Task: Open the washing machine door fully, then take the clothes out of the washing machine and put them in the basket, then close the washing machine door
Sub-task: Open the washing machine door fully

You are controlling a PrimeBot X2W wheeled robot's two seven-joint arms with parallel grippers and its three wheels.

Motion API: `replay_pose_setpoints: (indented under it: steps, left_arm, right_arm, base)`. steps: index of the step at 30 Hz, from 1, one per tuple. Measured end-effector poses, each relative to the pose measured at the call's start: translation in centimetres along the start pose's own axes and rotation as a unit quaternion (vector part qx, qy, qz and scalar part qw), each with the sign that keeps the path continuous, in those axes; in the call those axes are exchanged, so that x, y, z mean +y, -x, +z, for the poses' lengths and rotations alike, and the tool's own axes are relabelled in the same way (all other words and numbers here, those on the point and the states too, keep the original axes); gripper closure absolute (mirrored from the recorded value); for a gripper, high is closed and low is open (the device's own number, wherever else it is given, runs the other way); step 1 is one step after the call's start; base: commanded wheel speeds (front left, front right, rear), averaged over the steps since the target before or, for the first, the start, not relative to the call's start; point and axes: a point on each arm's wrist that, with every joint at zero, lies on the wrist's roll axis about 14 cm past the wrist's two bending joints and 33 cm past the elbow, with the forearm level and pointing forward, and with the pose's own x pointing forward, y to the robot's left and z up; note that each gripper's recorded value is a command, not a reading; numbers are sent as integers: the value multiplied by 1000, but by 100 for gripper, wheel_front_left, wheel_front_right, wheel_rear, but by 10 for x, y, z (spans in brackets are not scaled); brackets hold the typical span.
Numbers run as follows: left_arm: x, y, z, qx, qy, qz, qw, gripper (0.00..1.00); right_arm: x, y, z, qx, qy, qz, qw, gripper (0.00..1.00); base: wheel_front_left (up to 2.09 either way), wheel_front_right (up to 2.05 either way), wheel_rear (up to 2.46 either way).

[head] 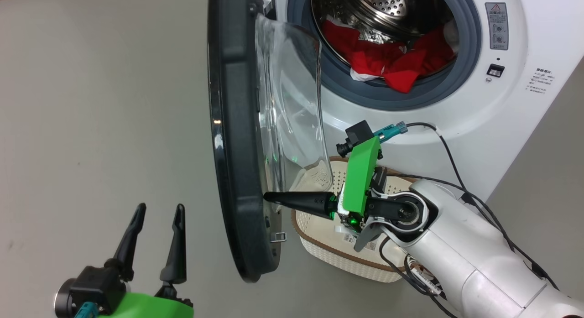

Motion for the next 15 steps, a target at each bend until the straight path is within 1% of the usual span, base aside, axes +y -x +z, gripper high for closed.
replay_pose_setpoints:
  steps: [1,2,3,4,5,6,7,8,10,13,15]
  left_arm:
    - [0,0,0,0,1,0,1000,0]
    - [-1,0,-1,1,1,-1,1000,0]
    - [-1,0,-1,1,1,-1,1000,0]
    - [-1,-1,-1,1,2,-2,1000,0]
    - [-2,-1,-1,2,2,-2,1000,0]
    - [-2,-1,-2,3,3,-3,1000,0]
    - [-2,-1,-2,3,3,-3,1000,0]
    - [-2,-1,-2,3,3,-3,1000,0]
    - [-3,-1,-3,5,4,-4,1000,0]
    - [-4,0,-6,8,6,-5,1000,0]
    - [-4,1,-7,9,7,-7,1000,0]
  right_arm:
    - [0,0,2,-5,2,-1,1000,100]
    - [-1,1,4,-11,5,-4,1000,89]
    - [-1,2,6,-18,8,-6,1000,60]
    - [-1,2,9,-27,12,-8,1000,48]
    - [0,4,14,-39,16,-8,999,13]
    - [0,7,19,-52,22,-8,998,0]
    - [0,11,25,-69,30,-11,997,0]
    - [0,11,25,-69,30,-11,997,0]
    - [-8,22,37,-107,60,-32,992,0]
    - [-23,41,51,-167,99,-67,979,0]
    - [-34,53,56,-199,136,-95,966,0]
  base:
    - [0,0,0]
    - [0,0,0]
    - [0,0,0]
    - [0,0,0]
    - [0,0,0]
    - [0,0,0]
    - [0,0,0]
    - [0,0,0]
    - [0,0,0]
    - [0,0,0]
    - [0,0,0]
